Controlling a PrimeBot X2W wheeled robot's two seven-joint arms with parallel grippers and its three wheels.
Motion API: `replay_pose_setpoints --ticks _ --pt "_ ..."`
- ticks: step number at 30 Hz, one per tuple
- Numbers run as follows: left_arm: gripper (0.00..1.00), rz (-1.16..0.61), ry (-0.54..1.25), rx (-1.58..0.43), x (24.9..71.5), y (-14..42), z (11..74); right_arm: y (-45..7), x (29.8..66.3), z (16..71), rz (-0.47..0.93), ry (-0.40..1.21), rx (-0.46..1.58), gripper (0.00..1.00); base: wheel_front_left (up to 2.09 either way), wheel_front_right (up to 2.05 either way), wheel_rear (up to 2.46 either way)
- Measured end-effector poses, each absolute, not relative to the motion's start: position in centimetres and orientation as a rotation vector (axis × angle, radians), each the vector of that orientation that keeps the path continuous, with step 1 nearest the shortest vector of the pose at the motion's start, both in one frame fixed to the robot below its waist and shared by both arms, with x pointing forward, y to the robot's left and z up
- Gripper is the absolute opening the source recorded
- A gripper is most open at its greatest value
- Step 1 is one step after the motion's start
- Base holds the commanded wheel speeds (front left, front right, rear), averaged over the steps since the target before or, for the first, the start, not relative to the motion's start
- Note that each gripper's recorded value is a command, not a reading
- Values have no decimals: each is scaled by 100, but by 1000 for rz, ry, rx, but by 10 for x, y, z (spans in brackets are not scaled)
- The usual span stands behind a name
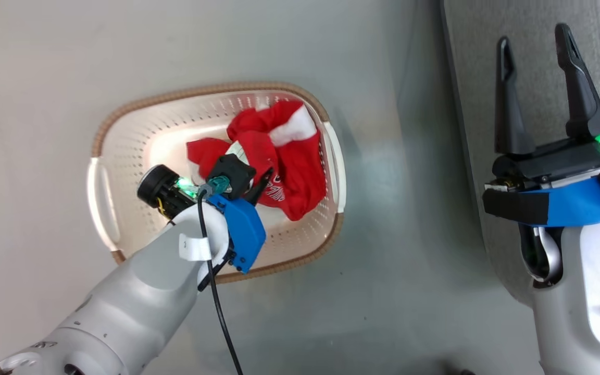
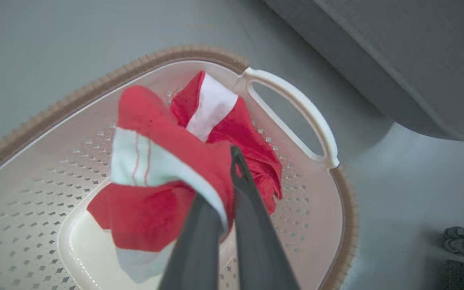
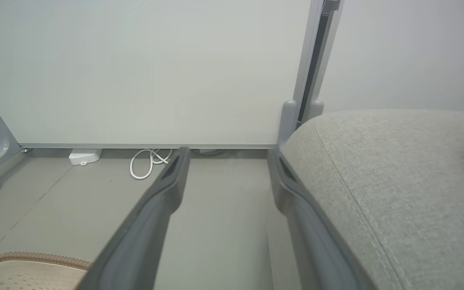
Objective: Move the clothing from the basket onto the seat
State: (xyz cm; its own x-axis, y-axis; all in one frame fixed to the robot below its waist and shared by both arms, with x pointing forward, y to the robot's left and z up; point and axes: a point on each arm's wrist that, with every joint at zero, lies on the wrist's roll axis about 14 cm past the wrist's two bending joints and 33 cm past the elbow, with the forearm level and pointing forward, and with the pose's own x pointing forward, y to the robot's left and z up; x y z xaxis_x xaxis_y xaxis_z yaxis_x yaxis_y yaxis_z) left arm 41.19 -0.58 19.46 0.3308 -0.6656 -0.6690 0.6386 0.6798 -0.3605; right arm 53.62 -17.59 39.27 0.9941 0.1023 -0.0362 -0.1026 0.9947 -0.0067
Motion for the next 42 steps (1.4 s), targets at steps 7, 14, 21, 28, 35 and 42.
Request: replay_pose_setpoints --ticks 7,14,21,28,35,42 --pt "0 -811 750 -72 433 -6 248 -172 527 416 114 8 -5 100 0 0 0" --pt "0 -768 536 -96 465 -1 319 -166 518 447 131 -40 2 100 0 0 0" --pt "0 -759 348 -77 470 0 384 -160 501 472 145 -72 10 100 0 0 0" --pt "0 -760 156 -58 473 -5 453 -156 484 496 155 -109 15 100 0 0 0" --pt "0 -780 -28 -26 466 -15 522 -154 464 517 162 -142 17 100 0 0 0" --pt "0 -806 -189 -26 452 -28 586 -155 444 534 160 -174 21 100 0 0 0"
